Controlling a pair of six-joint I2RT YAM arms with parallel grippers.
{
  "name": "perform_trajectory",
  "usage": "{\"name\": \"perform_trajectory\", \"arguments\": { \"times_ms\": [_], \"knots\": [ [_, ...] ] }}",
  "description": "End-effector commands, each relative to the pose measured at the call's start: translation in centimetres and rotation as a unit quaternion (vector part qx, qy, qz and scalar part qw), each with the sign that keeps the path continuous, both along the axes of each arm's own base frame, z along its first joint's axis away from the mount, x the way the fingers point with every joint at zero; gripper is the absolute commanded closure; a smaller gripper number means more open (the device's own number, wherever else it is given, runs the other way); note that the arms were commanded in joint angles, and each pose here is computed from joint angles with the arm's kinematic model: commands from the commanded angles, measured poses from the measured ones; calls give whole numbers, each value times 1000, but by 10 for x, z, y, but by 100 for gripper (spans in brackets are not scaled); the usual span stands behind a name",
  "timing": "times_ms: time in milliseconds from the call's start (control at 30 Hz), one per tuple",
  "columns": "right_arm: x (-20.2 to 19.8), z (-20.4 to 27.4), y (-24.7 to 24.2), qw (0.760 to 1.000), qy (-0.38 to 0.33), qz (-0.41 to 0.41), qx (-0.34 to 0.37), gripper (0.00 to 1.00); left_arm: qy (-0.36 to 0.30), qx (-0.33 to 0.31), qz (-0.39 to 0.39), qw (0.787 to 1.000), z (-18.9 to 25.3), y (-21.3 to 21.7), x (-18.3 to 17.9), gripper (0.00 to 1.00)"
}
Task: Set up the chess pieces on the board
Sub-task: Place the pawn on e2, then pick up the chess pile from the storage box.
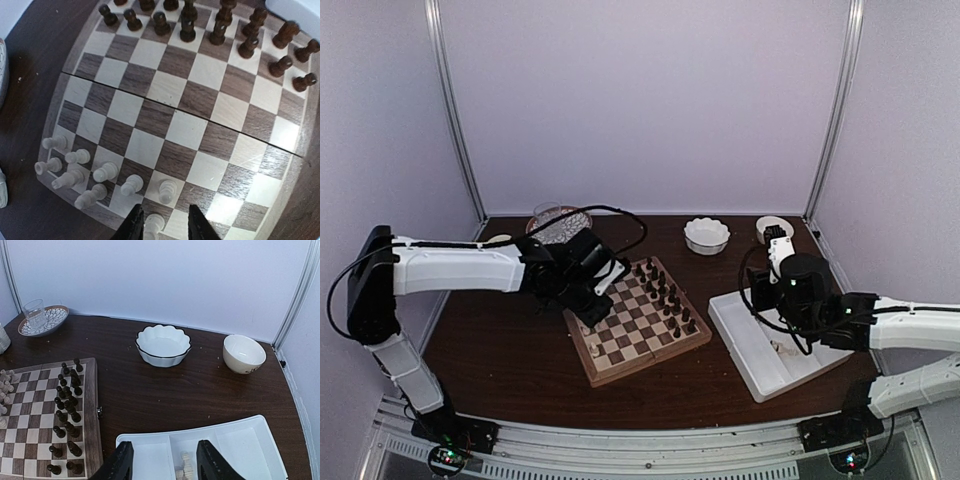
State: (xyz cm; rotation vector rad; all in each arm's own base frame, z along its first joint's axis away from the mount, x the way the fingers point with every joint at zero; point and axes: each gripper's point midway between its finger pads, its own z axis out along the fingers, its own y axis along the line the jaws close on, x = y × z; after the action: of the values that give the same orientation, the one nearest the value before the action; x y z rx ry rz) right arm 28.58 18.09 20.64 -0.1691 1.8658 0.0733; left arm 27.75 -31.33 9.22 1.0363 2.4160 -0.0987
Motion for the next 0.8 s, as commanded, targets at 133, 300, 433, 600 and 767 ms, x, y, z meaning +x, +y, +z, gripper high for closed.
{"name": "perform_trajectory", "arguments": {
  "times_ms": [133, 300, 433, 600, 767],
  "knots": [
    [-10, -52, -25, 985, 171, -9, -12, 61, -116, -150, -23, 982, 82, -3, -10, 65],
    [-39, -77, -22, 958, 283, 40, -27, 60, -167, -216, -41, 961, 106, 3, -24, 61],
    [-54, -86, -28, 935, 350, 25, -50, 60, -199, -253, -52, 945, 117, 9, -32, 59],
    [-57, -89, -46, 930, 363, -44, -40, 58, -212, -263, -48, 940, 120, 15, -34, 58],
    [-68, -88, -66, 930, 356, -93, -14, 58, -213, -281, -44, 935, 124, 17, -37, 57]
  ]
}}
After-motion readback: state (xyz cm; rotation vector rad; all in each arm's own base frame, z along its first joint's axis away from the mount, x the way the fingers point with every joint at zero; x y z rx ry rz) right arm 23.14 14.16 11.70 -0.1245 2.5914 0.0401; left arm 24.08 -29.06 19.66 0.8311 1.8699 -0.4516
